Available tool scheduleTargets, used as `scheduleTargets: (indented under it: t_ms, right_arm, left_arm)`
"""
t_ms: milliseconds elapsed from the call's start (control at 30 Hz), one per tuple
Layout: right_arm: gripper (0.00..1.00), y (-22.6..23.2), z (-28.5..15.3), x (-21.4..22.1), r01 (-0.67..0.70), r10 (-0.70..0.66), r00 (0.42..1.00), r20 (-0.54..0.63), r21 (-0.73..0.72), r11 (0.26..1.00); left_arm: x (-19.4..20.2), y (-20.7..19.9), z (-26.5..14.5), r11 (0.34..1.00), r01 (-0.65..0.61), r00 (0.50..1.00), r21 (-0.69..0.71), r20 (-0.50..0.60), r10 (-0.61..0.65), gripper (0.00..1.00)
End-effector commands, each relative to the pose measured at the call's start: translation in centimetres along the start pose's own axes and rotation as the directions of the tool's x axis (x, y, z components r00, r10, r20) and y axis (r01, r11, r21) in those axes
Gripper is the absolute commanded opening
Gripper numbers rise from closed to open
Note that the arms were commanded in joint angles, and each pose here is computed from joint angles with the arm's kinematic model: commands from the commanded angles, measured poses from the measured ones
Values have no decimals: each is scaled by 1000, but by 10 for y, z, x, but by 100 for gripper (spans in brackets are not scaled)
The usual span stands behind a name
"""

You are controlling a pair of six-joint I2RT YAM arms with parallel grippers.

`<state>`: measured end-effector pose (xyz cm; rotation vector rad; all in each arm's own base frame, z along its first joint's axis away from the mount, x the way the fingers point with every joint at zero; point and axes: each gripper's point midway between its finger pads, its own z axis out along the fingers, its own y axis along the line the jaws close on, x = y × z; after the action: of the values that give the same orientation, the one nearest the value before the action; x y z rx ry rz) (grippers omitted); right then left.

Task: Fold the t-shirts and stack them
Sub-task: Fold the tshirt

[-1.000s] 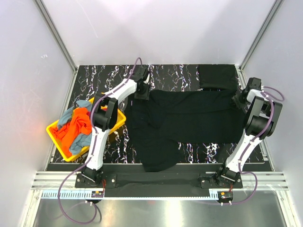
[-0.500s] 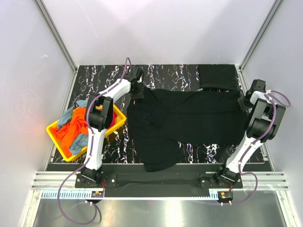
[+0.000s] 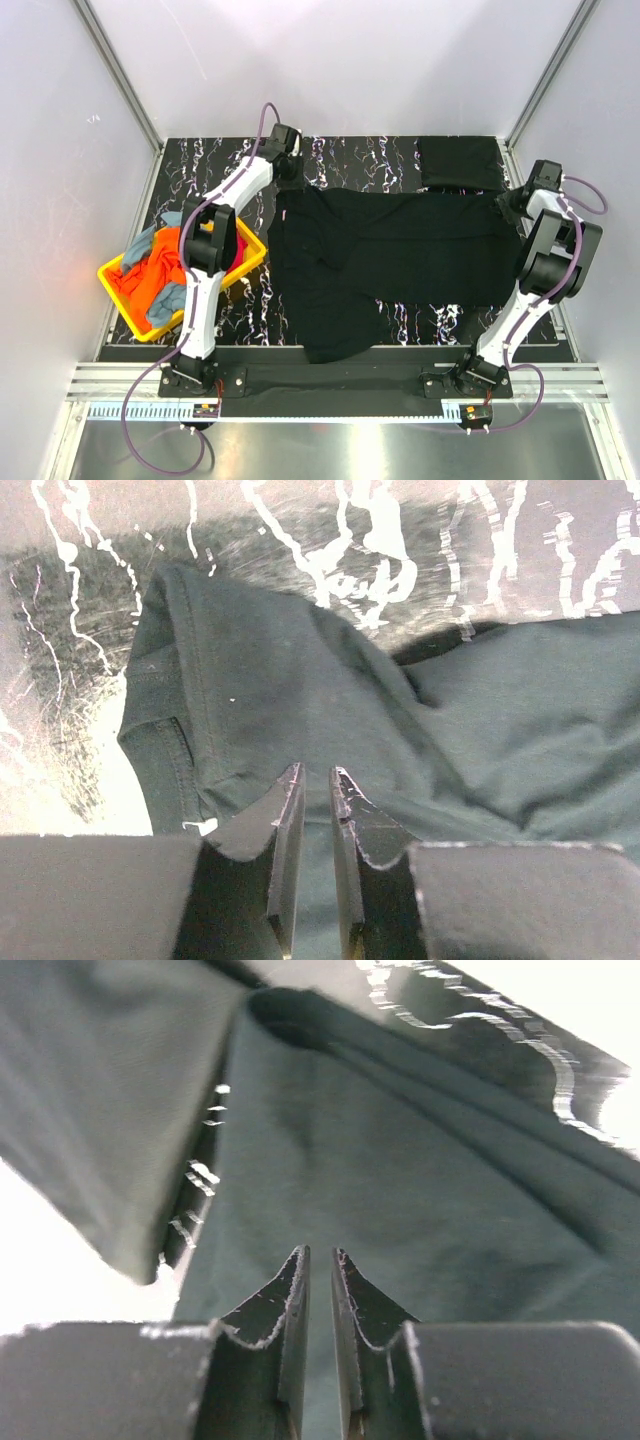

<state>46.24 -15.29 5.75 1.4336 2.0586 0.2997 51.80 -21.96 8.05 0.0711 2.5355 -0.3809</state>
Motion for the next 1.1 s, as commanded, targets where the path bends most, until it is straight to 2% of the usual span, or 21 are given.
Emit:
scheduleTargets:
  t_ms: [0, 233, 433, 633, 767, 900, 1000, 1067]
  right_arm:
    - [20, 29, 3, -10, 36, -34, 999, 18, -86, 996]
    - [18, -1, 20, -15, -26, 22, 998, 51, 78, 997]
    - [18, -41, 25, -12, -126, 100, 988, 120, 230, 965]
    - [17, -77, 26, -6, -224, 176, 969, 171, 319, 921]
    - [17, -77, 24, -8, -197, 156, 976, 153, 314, 929]
    - [20, -37, 13, -22, -68, 51, 994, 95, 191, 979]
    - [16, -14, 1, -25, 26, -32, 998, 58, 109, 994]
    - [8, -7, -7, -22, 65, -68, 997, 38, 71, 995]
  left_arm:
    - [10, 16, 19, 999, 27, 999, -20, -41, -28, 20]
    - [40, 63, 23, 977, 125, 984, -172, -102, -144, 19]
    - [58, 78, 16, 961, 154, 977, -228, -110, -183, 20]
    - [48, 68, 14, 962, 198, 973, -191, -82, -216, 20]
    - [45, 55, 17, 970, 210, 970, -124, -98, -223, 23]
    - [33, 44, 16, 979, 193, 976, -62, -88, -198, 25]
    - [27, 41, 16, 981, 187, 979, -49, -76, -191, 25]
    - [27, 36, 20, 984, 175, 981, -18, -85, -176, 25]
